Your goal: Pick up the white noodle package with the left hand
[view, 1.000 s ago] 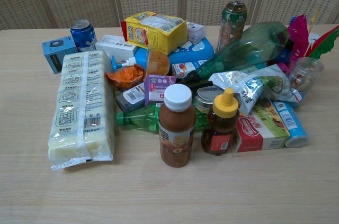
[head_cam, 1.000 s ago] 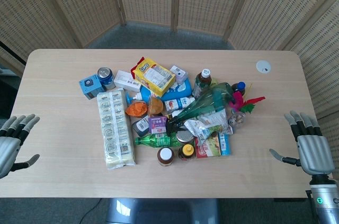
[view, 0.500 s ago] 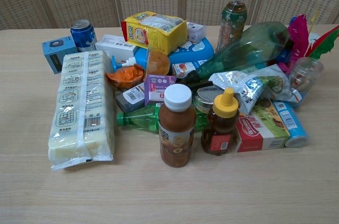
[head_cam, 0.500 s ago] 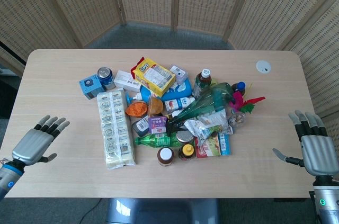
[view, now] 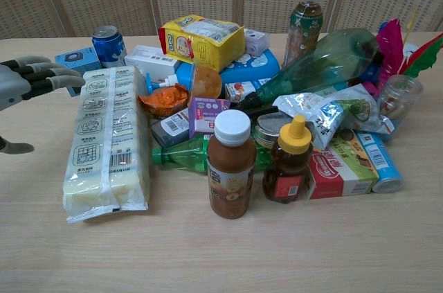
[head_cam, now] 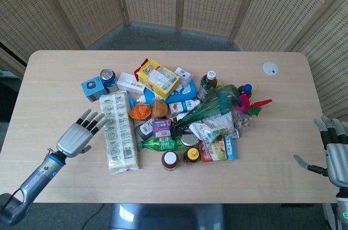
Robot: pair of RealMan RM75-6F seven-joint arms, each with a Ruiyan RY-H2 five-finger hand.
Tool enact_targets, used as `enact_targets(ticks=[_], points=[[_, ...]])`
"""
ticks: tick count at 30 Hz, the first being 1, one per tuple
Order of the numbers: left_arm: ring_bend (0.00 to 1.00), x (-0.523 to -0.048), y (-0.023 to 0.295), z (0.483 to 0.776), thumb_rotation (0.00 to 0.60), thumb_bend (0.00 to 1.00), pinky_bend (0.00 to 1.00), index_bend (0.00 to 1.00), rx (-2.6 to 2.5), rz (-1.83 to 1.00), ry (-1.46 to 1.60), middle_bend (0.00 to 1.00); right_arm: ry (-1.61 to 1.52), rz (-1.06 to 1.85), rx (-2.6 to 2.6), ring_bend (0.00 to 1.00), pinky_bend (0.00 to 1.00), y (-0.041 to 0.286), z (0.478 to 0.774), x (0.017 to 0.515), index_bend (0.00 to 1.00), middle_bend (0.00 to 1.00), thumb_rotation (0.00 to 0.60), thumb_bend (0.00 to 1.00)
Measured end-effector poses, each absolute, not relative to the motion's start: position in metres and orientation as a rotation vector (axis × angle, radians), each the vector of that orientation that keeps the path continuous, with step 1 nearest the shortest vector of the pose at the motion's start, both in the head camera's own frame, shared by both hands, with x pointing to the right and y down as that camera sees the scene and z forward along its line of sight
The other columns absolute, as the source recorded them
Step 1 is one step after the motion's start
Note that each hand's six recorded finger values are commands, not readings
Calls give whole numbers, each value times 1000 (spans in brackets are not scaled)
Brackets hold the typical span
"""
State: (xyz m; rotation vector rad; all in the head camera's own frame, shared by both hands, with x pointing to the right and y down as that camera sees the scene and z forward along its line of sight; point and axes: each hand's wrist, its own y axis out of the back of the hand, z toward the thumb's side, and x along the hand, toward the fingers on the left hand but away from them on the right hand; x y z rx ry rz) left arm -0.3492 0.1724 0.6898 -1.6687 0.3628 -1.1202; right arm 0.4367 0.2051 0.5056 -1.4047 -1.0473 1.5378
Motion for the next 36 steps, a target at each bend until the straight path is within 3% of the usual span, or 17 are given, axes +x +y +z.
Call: enact_targets(ticks=[14,36], points=[[0,-288,147,708,600,188,0,0,-1709,-931,245,0,-1084,1548,-1350,0,0,212,492,452,0,0,367,181],[0,-310,136,692,600,184,0,0,-1760,-929,156,0,-1077,1552,-1333,0,0,215,489,448,0,0,382,181]])
